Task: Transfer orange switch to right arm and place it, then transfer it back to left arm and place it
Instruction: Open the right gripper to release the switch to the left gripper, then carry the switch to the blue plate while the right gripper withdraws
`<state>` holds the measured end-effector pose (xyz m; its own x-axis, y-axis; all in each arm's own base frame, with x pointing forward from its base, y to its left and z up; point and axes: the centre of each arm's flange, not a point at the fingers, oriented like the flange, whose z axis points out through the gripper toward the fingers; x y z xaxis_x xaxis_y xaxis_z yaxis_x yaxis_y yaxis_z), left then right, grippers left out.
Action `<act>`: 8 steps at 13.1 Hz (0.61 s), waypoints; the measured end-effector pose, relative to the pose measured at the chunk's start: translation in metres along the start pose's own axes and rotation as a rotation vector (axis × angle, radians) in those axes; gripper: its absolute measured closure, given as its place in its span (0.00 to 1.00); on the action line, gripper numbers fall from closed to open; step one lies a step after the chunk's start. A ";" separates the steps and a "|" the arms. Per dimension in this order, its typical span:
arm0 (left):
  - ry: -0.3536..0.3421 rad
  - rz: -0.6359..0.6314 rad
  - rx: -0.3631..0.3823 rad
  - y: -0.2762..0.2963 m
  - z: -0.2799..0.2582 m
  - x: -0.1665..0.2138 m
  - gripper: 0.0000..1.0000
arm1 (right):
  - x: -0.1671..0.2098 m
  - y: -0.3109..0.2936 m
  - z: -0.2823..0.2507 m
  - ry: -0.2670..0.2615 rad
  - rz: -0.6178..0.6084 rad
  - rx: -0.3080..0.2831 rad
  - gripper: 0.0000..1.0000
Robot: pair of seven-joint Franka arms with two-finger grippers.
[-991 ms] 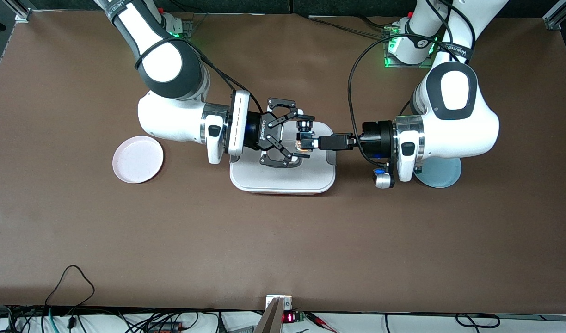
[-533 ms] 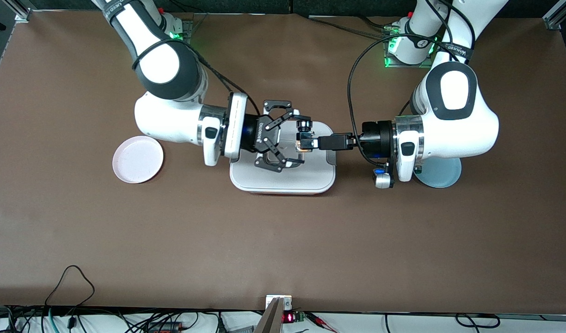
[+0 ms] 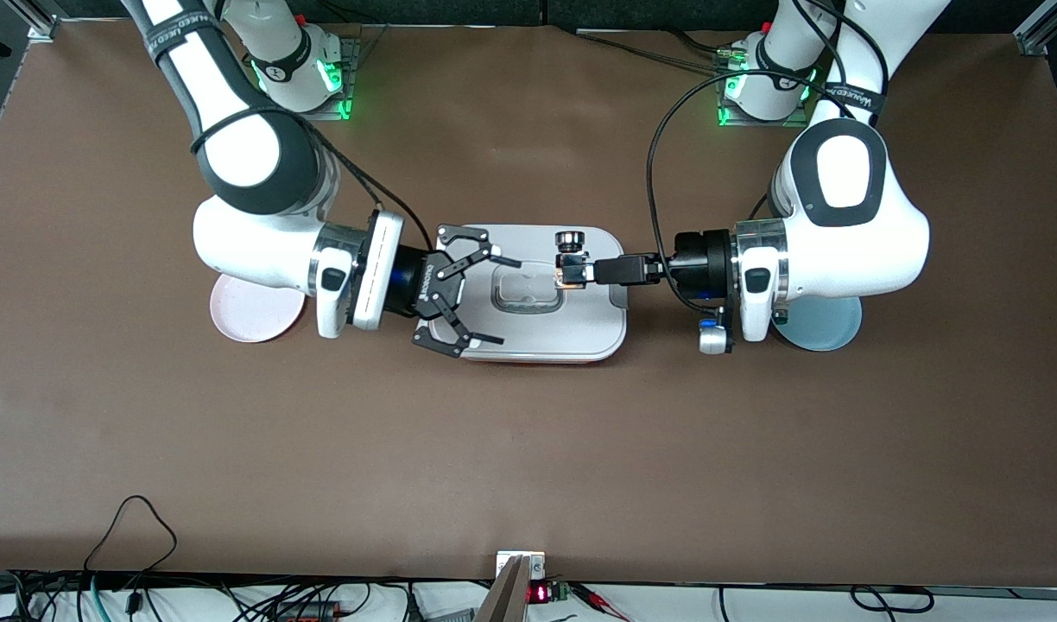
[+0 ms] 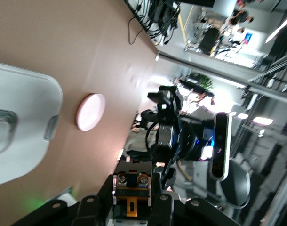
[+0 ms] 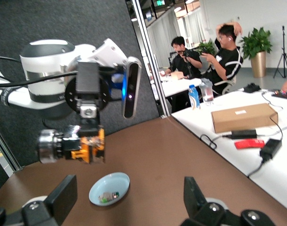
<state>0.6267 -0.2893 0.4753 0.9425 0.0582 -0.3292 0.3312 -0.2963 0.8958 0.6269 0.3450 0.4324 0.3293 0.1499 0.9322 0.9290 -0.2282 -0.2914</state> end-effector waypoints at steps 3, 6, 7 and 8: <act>-0.093 0.158 0.139 -0.016 -0.002 -0.005 0.66 | -0.035 0.010 -0.024 -0.053 0.049 -0.041 0.00; -0.210 0.382 0.313 -0.045 -0.021 -0.001 0.66 | -0.065 0.031 -0.062 -0.094 0.101 -0.112 0.00; -0.254 0.449 0.367 -0.057 -0.029 0.001 0.66 | -0.069 0.038 -0.073 -0.109 0.129 -0.133 0.00; -0.303 0.517 0.420 -0.069 -0.040 0.004 0.66 | -0.072 0.044 -0.082 -0.148 0.166 -0.147 0.00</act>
<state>0.6095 -0.2305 0.4236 0.8995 -0.4365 -0.0181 -0.2554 -0.5590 0.7889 0.6305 0.2453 0.3704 0.5061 0.2351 0.8298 0.8292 -0.3974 -0.3931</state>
